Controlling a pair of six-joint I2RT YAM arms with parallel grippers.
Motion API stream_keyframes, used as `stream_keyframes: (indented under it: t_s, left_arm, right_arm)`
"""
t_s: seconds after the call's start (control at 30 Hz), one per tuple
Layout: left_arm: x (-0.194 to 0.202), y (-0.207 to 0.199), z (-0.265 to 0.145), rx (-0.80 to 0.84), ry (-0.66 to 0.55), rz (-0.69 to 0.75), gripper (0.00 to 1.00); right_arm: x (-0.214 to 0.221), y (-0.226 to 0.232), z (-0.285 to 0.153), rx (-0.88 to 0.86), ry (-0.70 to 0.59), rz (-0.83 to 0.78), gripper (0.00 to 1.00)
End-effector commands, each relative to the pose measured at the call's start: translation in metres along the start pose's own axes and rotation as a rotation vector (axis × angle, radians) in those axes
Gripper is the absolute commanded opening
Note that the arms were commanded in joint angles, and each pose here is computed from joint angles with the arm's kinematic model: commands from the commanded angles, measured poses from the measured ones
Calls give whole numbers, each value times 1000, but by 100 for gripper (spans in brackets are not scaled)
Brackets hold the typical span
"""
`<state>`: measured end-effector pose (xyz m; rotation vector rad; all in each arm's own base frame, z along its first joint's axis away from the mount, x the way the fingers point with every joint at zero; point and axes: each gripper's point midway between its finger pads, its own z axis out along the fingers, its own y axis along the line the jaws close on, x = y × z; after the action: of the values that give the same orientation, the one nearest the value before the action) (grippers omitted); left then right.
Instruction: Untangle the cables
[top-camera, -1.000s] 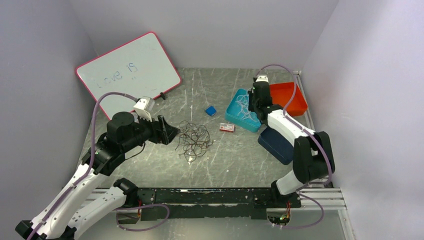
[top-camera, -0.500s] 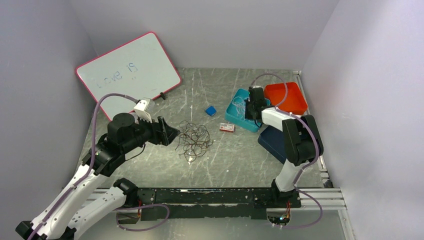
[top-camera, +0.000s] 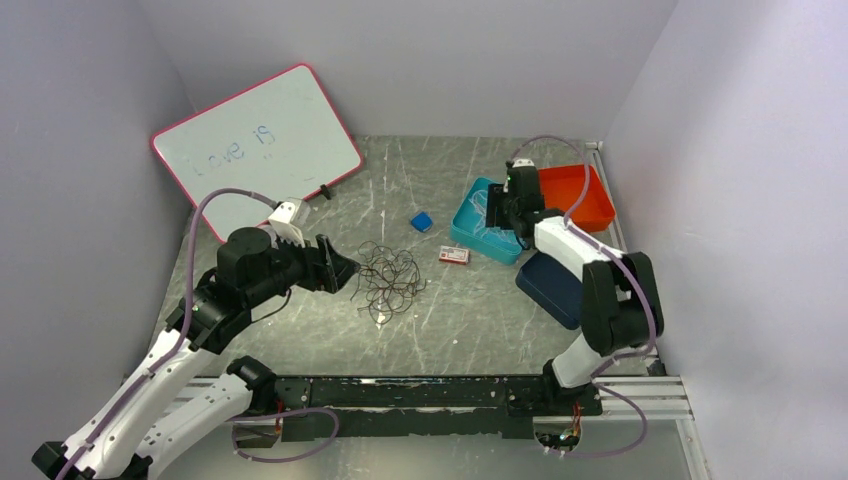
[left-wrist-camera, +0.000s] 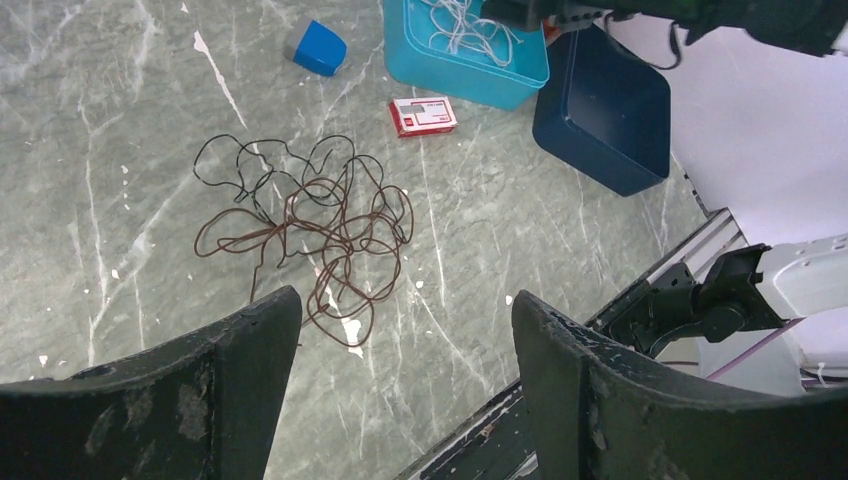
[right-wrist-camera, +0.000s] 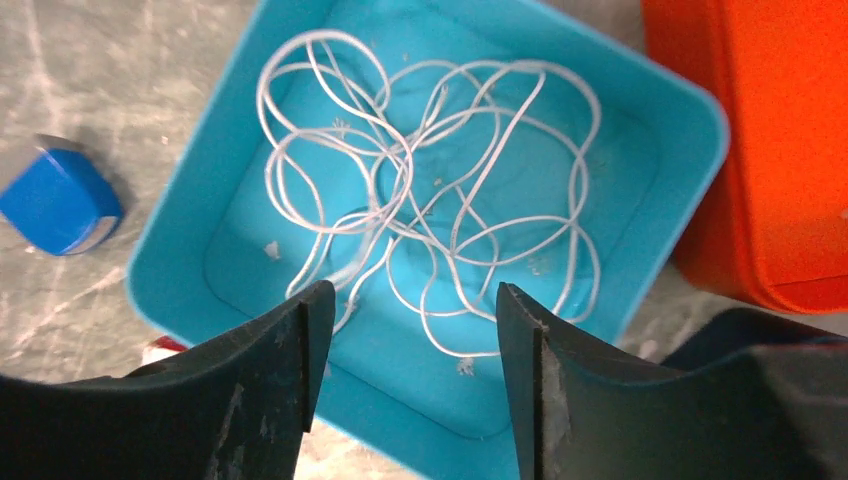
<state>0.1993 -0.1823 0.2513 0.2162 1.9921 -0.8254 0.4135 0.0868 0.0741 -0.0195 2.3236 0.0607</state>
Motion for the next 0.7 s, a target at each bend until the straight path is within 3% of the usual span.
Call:
stream_keyframes:
  t_s: [0.0,0.13,0.3,0.53,0.67]
  left_arm:
    - [0,0,2,-1,-8,-17,82]
    - [0,2,3,-12,-11,-23,83]
    - [1,3,6,-14,-7,-27,83]
    - [12,11,17,-42,31,-50,83]
    - [20,19,25,-78,57,-71,83]
  right_arm:
    - [-27,-10,-29,29,-74,-4,68]
    - [-34,-13,-46,35,-96,-12,77]
    - [-47,-12,-65,25,-140,1,79]
    - [-65,28,-110,-227,-269,54,77]
    - [-55,50,-129,-356,-261,82,76]
